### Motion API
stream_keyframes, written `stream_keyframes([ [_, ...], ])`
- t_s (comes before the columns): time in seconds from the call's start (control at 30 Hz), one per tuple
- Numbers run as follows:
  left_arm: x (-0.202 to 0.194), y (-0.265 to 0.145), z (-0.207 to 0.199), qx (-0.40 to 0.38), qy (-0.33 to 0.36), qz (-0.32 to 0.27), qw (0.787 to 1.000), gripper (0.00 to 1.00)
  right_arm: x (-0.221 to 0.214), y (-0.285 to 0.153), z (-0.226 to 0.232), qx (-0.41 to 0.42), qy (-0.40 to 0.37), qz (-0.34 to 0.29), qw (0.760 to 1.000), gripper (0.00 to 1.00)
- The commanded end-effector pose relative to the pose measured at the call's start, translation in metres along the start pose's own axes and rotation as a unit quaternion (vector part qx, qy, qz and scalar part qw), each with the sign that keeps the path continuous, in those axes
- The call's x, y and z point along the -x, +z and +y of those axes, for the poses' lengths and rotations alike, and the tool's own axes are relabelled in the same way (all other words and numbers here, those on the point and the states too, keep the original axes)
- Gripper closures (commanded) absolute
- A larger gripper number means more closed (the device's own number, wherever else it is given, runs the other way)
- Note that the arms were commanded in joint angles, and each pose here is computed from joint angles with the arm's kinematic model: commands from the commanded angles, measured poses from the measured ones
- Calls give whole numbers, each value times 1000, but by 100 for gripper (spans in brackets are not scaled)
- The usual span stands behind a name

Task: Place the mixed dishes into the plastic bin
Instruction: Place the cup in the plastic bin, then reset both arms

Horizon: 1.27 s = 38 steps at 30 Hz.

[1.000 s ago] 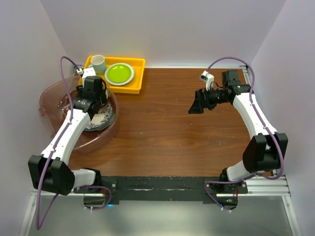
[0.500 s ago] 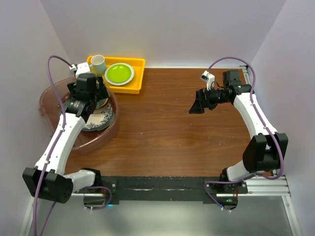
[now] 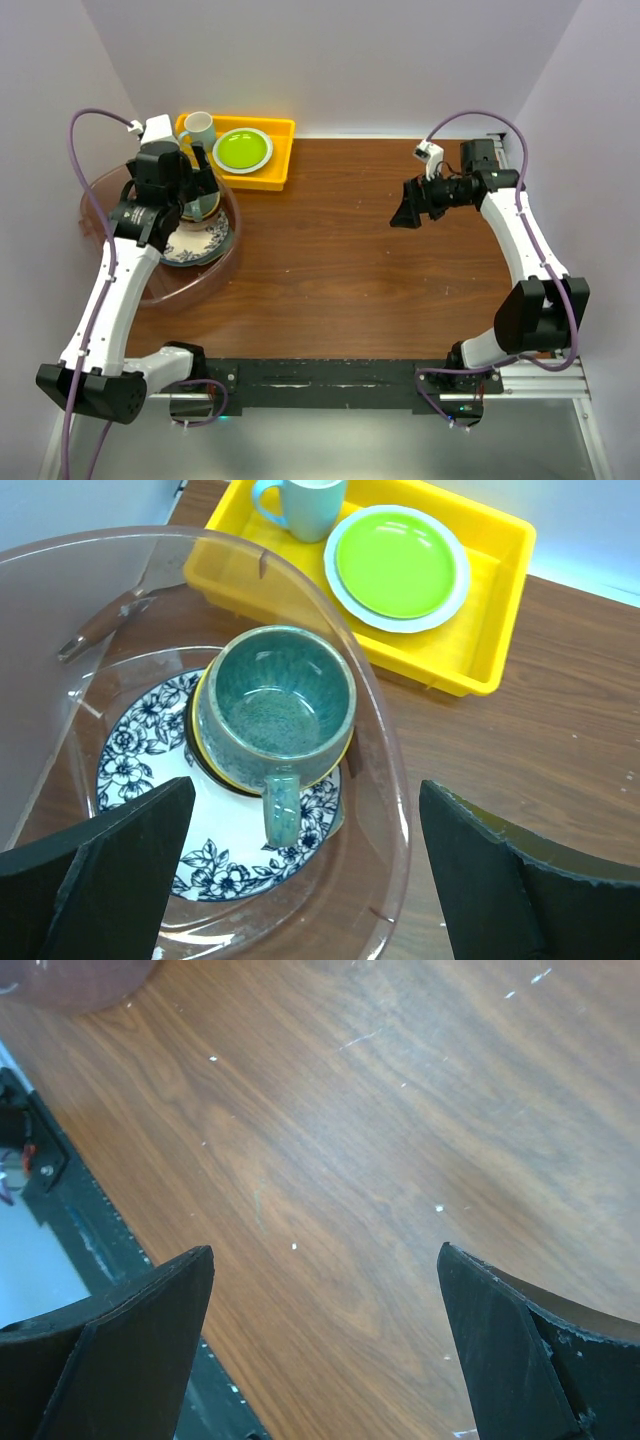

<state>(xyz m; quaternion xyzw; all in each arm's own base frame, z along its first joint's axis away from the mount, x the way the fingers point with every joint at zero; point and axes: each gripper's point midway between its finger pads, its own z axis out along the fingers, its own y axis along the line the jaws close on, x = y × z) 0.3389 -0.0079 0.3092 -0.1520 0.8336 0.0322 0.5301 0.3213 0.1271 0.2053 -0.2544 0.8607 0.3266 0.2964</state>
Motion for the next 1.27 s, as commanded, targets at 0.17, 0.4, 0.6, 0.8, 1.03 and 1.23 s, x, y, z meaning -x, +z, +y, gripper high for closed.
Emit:
stream_keyframes([
  [0.17,42,-41,-22,-82,-36,-39,995,0,49,-44,1,-55,-77,-70,993,2],
  [0.4,60,-69,-35,-137,-49,-59,988,0,98,-91,-11,-118,-69,-153,979,2],
  [0.6,72,-88,-39,-165,-59,-79,981,0,132,-129,-17,-166,-34,-209,963,2],
  [0.8,78,-96,-42,-178,-63,-86,978,0,159,-165,-20,-234,-35,-249,939,2],
  [1.03,85,-103,-46,-192,-67,-92,975,0,171,-200,-23,-310,-31,-294,904,2],
  [1.23,89,-107,-48,-199,-68,-97,973,0,173,-201,-22,-310,-44,-298,902,2],
])
